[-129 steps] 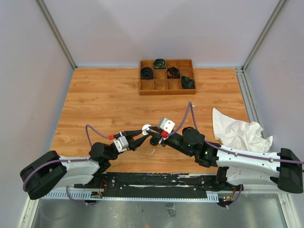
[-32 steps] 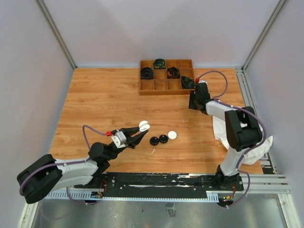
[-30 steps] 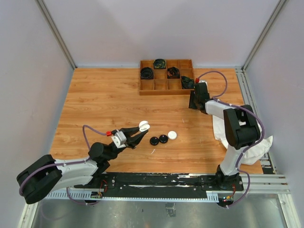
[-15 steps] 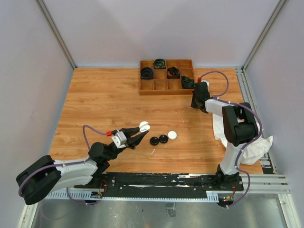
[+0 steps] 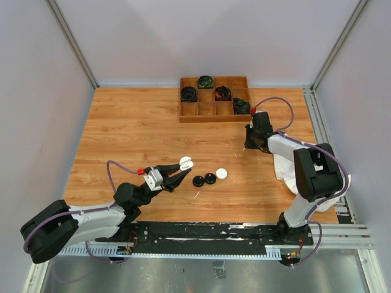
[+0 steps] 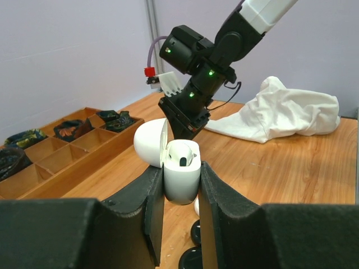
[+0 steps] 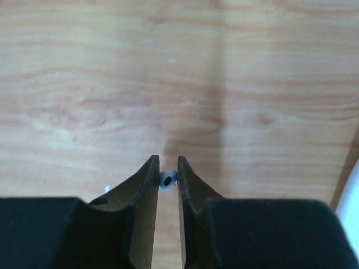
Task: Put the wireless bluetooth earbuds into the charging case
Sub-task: Pick up the earbud from the center of the board.
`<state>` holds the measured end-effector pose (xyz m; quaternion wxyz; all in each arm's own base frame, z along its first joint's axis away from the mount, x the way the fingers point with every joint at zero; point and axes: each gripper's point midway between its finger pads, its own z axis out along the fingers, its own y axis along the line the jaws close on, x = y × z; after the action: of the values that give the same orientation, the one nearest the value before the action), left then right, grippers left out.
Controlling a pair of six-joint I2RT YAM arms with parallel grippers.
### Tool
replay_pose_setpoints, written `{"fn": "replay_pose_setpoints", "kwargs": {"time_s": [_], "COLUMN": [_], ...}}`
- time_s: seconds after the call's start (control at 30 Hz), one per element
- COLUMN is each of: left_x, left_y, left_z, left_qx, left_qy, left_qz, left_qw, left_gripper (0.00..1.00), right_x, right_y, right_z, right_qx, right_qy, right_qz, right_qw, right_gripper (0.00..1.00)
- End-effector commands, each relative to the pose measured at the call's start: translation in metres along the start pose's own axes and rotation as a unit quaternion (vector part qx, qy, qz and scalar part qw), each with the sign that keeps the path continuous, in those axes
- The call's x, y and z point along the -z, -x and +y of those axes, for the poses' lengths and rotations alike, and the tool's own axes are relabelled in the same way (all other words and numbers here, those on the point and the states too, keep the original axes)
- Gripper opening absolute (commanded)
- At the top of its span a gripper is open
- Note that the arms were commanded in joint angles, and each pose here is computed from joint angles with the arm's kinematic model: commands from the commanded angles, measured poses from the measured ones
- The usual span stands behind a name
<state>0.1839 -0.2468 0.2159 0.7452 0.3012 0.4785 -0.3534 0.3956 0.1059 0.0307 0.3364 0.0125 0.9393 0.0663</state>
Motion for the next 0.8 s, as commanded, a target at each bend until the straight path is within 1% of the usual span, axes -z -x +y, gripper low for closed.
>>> {"fn": "replay_pose_setpoints", "kwargs": {"time_s": [0.0,0.33,0.43,0.53,0.63,0.77], "left_x": [0.016,0.015,0.016,0.016,0.015,0.016], "left_y": [-0.016,-0.016,-0.017,-0.016,-0.016,-0.016], "left_z": [-0.004,-0.005,-0.005,-0.005,-0.006,-0.006], "left_qx": [0.004,0.006,0.004,0.004,0.004,0.004], "left_qy": [-0.003,-0.006,-0.006,-0.007,-0.009,-0.009], "left_qz": [0.018,0.017,0.017,0.016,0.016,0.016], "left_qw": [1.000,1.000,1.000,1.000,1.000,1.000], "left_gripper": [0.00,0.00,0.00,0.00,0.00,0.00], "right_x": [0.024,0.045,0.049,0.054,0.059,0.066], "right_y": [-0.030,-0.087,-0.100,-0.108,-0.110,-0.106], "right_z": [0.025,0.053,0.059,0.057,0.051,0.049], "right_qx": [0.054,0.164,0.189,0.201,0.213,0.230], "right_qy": [0.046,0.082,0.096,0.092,0.072,0.054], "right_qz": [0.035,0.077,0.090,0.107,0.118,0.120], "right_qw": [0.997,0.980,0.973,0.969,0.967,0.964], "right_gripper": [0.19,0.21,0.23,0.26,0.32,0.35]}}
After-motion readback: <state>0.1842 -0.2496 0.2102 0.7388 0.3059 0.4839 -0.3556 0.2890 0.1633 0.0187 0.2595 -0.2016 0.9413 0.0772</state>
